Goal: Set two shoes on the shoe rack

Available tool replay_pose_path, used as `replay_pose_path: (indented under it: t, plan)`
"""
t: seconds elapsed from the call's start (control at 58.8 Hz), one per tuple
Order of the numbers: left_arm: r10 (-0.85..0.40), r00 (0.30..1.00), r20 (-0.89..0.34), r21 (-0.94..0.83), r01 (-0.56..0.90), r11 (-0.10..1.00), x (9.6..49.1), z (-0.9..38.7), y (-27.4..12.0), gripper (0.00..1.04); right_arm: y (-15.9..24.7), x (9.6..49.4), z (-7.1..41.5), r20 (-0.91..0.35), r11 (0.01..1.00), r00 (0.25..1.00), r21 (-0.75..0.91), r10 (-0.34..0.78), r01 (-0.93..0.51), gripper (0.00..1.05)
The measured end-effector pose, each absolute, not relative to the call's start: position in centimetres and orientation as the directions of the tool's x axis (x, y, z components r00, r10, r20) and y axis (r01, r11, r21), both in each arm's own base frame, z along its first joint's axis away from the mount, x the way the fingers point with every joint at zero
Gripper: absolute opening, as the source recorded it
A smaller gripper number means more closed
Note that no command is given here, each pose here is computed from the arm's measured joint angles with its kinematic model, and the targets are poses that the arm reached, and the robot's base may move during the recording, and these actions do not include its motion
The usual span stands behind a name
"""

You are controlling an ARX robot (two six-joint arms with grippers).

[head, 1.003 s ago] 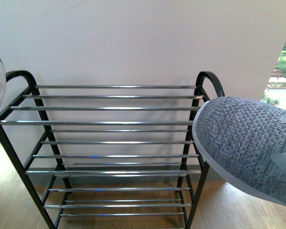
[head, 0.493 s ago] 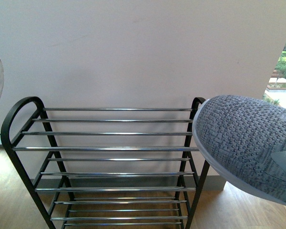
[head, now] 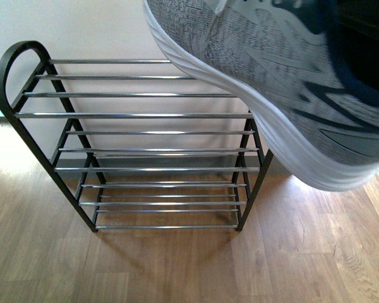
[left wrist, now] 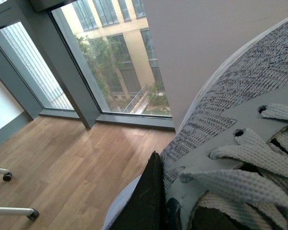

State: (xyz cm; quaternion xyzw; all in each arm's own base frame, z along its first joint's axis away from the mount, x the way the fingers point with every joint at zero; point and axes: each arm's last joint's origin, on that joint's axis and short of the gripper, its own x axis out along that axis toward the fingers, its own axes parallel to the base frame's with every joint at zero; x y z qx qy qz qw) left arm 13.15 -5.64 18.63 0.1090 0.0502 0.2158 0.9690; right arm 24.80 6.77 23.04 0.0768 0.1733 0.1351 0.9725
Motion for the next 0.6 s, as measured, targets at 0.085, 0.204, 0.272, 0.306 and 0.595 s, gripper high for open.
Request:
replay_pose_path:
  t: [0.085,0.204,0.272,0.306,0.595]
  plan:
    - [0.43,0.902,-0.05,0.233,-0.408,0.883,13.1,18.6,-5.6,0.02,7.5,26.9,22.4,-0.37,0.959,0.893,0.211,0.256,-0.187,0.01]
    - [0.43,0.902,-0.05,0.233,-0.408,0.883,13.1,18.6,-5.6,0.02,8.7,29.6,21.1,-0.432,0.976,0.883,0.183,0.184,-0.114,0.01]
    - [0.43,0.902,-0.05,0.233,-0.408,0.883,13.1,18.6,-5.6,0.02,9.4,30.8,20.4,-0.458,0.983,0.875,0.16,0.156,-0.091,0.01]
    - [0.429,0.902,-0.05,0.233,-0.407,0.883,13.1,18.6,-5.6,0.02,9.7,31.4,20.1,-0.472,0.985,0.869,0.153,0.147,-0.084,0.01]
    - [0.429,0.902,-0.05,0.233,-0.407,0.883,13.1,18.6,-5.6,0.02,10.7,36.8,19.1,-0.535,0.984,0.842,0.177,0.065,0.036,0.01]
